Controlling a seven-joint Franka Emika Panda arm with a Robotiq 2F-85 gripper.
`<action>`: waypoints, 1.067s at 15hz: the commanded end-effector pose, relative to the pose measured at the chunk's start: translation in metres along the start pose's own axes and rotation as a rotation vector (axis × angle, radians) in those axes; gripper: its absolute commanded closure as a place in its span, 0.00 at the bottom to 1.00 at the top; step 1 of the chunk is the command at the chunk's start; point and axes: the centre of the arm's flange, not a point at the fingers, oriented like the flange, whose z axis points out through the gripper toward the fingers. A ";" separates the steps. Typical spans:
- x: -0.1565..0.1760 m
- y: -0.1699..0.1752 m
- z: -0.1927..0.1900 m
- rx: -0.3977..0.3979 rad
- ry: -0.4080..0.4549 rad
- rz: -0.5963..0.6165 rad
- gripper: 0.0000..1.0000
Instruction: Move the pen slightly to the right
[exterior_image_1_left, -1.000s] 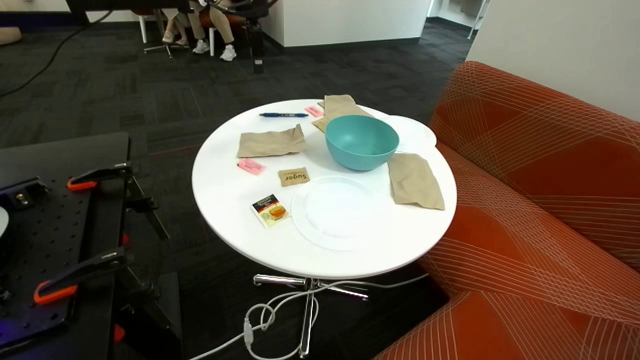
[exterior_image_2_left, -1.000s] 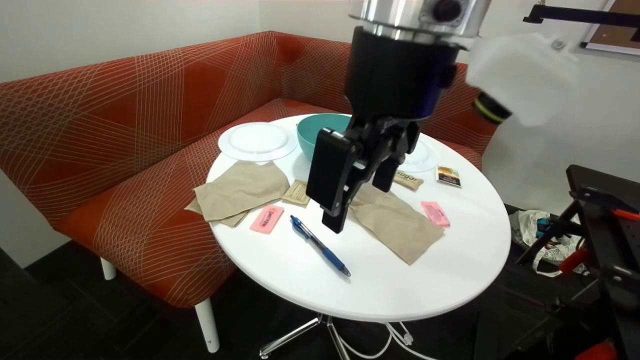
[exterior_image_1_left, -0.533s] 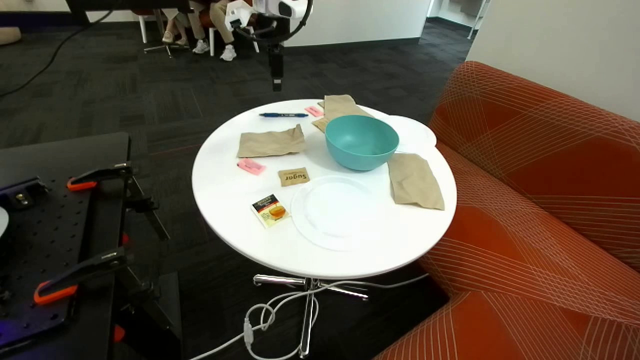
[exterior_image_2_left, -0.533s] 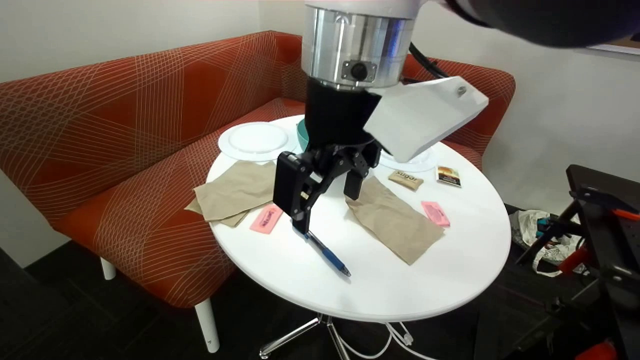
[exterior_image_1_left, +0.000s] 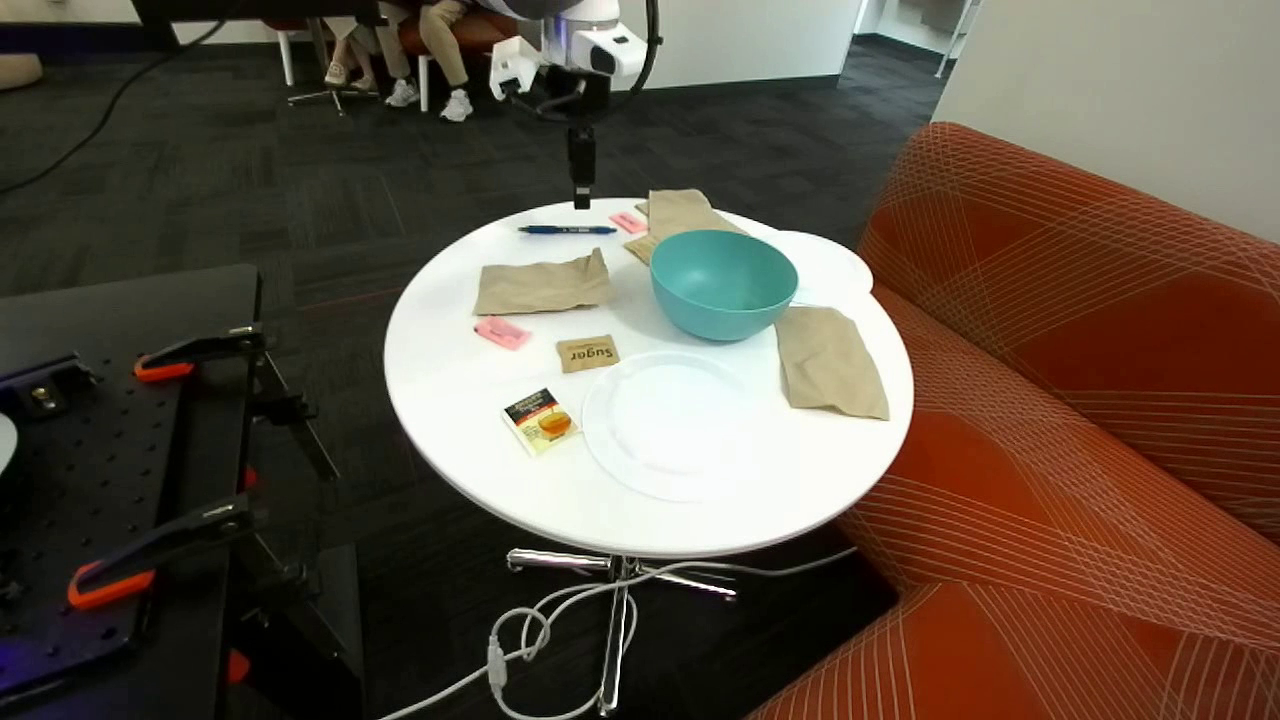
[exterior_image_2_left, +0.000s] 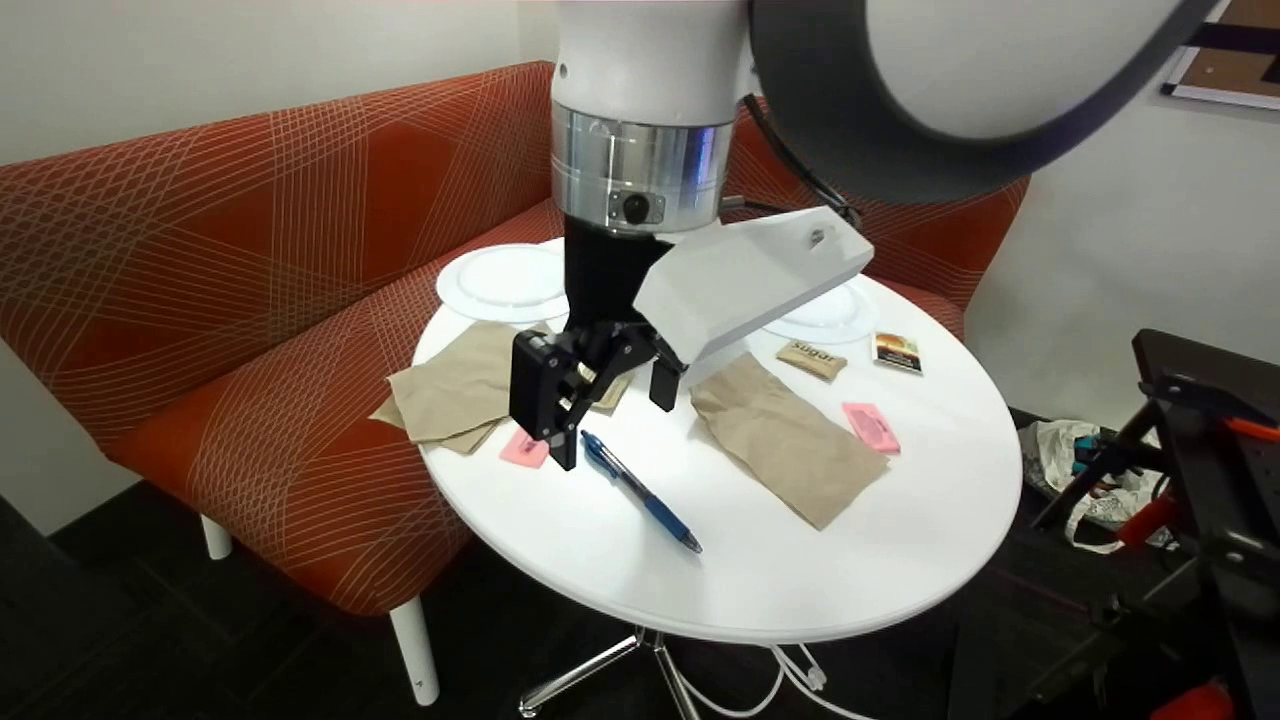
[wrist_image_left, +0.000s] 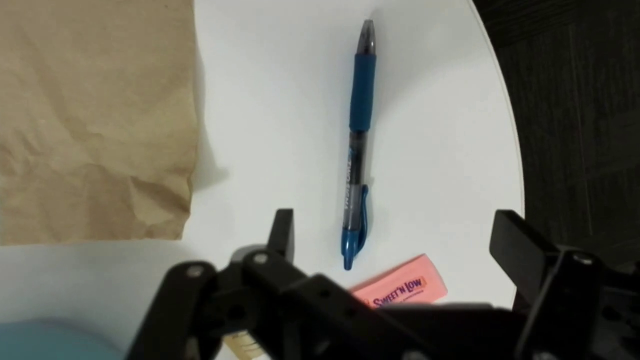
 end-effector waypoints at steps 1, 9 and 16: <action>0.021 -0.011 0.011 -0.020 -0.009 0.015 0.00; 0.031 -0.012 0.037 -0.061 -0.043 0.022 0.00; 0.025 -0.010 0.058 -0.099 -0.084 0.038 0.34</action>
